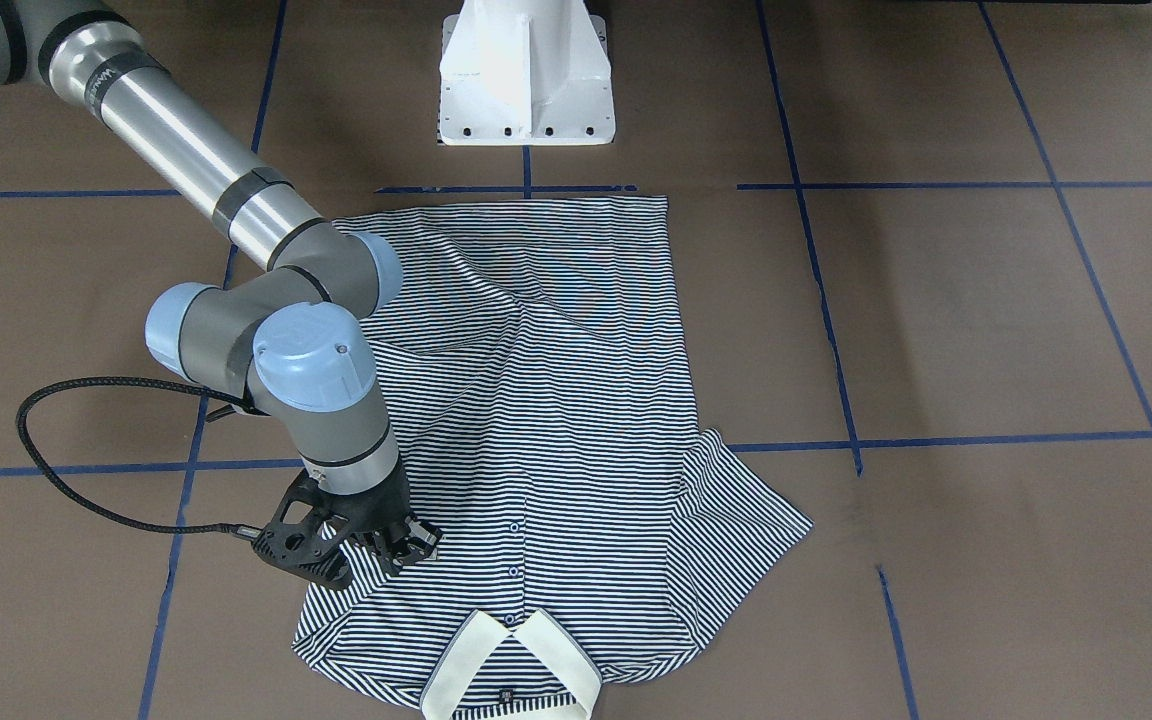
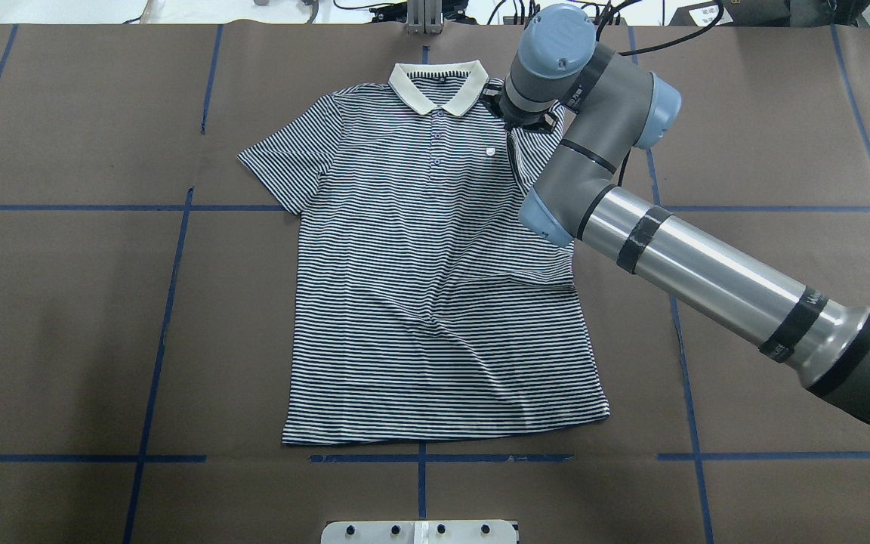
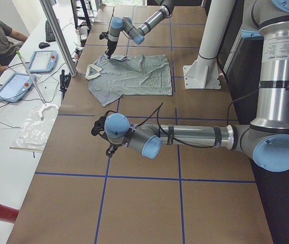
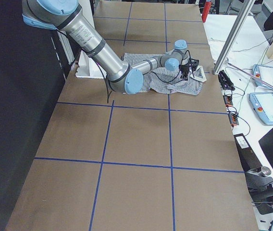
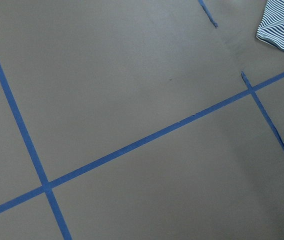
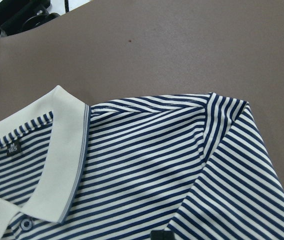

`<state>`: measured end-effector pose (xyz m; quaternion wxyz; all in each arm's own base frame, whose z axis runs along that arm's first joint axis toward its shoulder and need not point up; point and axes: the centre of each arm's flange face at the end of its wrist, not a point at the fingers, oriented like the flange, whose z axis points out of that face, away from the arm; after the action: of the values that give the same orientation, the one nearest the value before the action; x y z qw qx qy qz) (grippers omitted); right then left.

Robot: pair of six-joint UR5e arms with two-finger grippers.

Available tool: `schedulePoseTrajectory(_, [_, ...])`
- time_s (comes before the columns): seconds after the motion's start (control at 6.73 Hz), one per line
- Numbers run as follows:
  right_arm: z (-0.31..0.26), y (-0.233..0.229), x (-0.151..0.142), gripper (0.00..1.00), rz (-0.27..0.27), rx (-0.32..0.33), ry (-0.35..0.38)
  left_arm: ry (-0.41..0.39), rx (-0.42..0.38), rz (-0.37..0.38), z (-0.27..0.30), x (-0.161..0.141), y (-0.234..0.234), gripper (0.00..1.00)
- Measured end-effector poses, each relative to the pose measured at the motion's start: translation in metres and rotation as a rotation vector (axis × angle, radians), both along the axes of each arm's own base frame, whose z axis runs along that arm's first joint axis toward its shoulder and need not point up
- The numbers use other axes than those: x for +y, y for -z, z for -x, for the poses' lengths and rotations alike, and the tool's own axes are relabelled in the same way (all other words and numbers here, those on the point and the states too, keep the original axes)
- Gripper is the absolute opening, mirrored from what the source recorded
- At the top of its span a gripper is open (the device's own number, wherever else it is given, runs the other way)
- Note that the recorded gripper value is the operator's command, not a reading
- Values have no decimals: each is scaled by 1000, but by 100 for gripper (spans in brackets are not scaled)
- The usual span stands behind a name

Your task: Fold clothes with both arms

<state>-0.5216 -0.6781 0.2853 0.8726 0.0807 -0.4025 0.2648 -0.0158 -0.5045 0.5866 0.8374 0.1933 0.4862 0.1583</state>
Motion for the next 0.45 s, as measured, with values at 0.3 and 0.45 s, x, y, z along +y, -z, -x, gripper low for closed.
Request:
schedulePoseTrajectory(0.3, [9, 4, 7, 100, -27, 9, 4, -17, 12, -9, -26, -25, 33, 100])
schedulePoseTrajectory(0.45, [3, 15, 14, 100, -51, -10, 5, -1, 36, 60, -58, -43, 60, 100])
